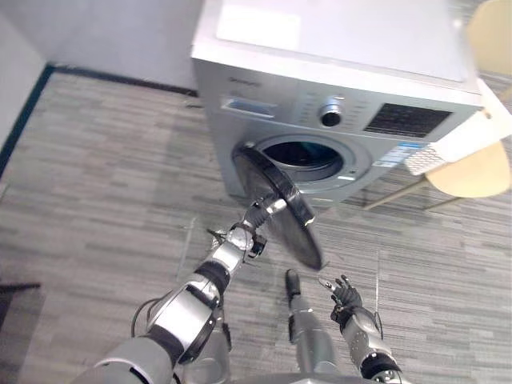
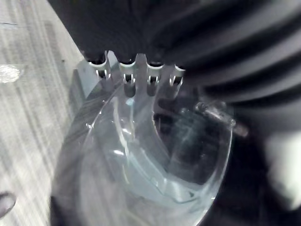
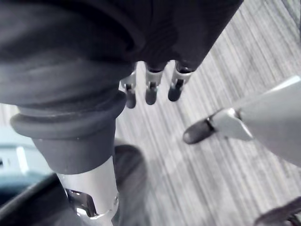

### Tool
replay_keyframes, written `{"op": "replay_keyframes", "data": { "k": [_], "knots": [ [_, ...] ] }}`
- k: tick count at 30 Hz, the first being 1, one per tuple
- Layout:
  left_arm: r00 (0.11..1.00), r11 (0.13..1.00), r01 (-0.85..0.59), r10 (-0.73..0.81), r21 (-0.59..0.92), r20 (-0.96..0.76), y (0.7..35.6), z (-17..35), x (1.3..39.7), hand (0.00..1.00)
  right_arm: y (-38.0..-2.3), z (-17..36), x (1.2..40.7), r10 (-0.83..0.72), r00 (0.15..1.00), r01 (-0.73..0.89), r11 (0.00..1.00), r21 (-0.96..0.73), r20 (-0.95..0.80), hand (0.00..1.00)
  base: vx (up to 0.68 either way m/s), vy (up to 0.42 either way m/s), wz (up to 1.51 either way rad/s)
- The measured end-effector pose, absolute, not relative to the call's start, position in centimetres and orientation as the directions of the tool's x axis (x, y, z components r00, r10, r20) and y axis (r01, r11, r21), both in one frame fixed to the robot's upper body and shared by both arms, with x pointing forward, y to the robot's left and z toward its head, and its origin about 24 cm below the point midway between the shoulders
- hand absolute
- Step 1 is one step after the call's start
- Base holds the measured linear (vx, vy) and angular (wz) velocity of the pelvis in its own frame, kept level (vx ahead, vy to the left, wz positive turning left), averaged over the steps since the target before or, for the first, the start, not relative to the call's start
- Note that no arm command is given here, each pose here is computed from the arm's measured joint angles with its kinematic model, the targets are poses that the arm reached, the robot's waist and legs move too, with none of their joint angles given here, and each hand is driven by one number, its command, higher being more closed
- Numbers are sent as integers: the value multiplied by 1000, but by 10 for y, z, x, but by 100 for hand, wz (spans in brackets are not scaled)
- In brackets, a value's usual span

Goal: Pick up the laundry basket with both hands and put the clothes into the washing machine.

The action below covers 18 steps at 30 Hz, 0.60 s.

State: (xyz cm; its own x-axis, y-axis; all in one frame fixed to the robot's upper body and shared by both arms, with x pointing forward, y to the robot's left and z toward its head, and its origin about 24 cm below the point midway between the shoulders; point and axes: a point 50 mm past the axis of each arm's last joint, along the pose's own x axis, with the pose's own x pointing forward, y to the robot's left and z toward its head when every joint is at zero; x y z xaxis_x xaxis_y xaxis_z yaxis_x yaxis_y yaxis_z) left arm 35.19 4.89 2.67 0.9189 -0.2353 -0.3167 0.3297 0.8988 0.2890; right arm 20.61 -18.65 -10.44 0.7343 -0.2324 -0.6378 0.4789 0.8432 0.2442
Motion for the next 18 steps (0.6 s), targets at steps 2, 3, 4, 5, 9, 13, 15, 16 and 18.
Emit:
{"op": "replay_keyframes", "data": {
  "k": [2,3,4,5,9,13,15,16,18],
  "knots": [
    [924,913,355,-311,200,-222,16,64,363,0,-196,-99,207,-257,749,485,841,241,-611,0,74,-22,-84],
    [924,915,372,-350,152,-156,0,88,367,0,-199,-100,204,-268,742,498,834,238,-615,0,102,-14,-59],
    [909,908,416,-415,52,-26,-24,126,368,0,-201,-108,189,-280,711,528,819,226,-645,0,147,-33,-50],
    [900,901,435,-435,5,20,-31,139,366,0,-203,-111,182,-287,696,540,814,216,-658,0,137,-50,-43],
    [892,870,441,-398,-218,215,-30,194,371,0,-208,-124,152,-303,633,579,796,176,-712,0,143,-102,-73],
    [919,891,381,-334,-248,211,-6,188,379,0,-204,-122,157,-283,653,558,807,193,-702,0,92,-60,-33],
    [936,894,346,-307,-285,172,1,173,379,0,-199,-120,165,-259,681,523,826,208,-685,0,12,0,-3],
    [953,900,303,-277,-315,125,10,155,378,0,-196,-119,167,-247,693,507,835,213,-677,0,-5,12,18],
    [977,905,207,-212,-372,28,28,120,373,0,-191,-119,168,-232,699,489,845,215,-677,0,-13,3,38]
  ]
}}
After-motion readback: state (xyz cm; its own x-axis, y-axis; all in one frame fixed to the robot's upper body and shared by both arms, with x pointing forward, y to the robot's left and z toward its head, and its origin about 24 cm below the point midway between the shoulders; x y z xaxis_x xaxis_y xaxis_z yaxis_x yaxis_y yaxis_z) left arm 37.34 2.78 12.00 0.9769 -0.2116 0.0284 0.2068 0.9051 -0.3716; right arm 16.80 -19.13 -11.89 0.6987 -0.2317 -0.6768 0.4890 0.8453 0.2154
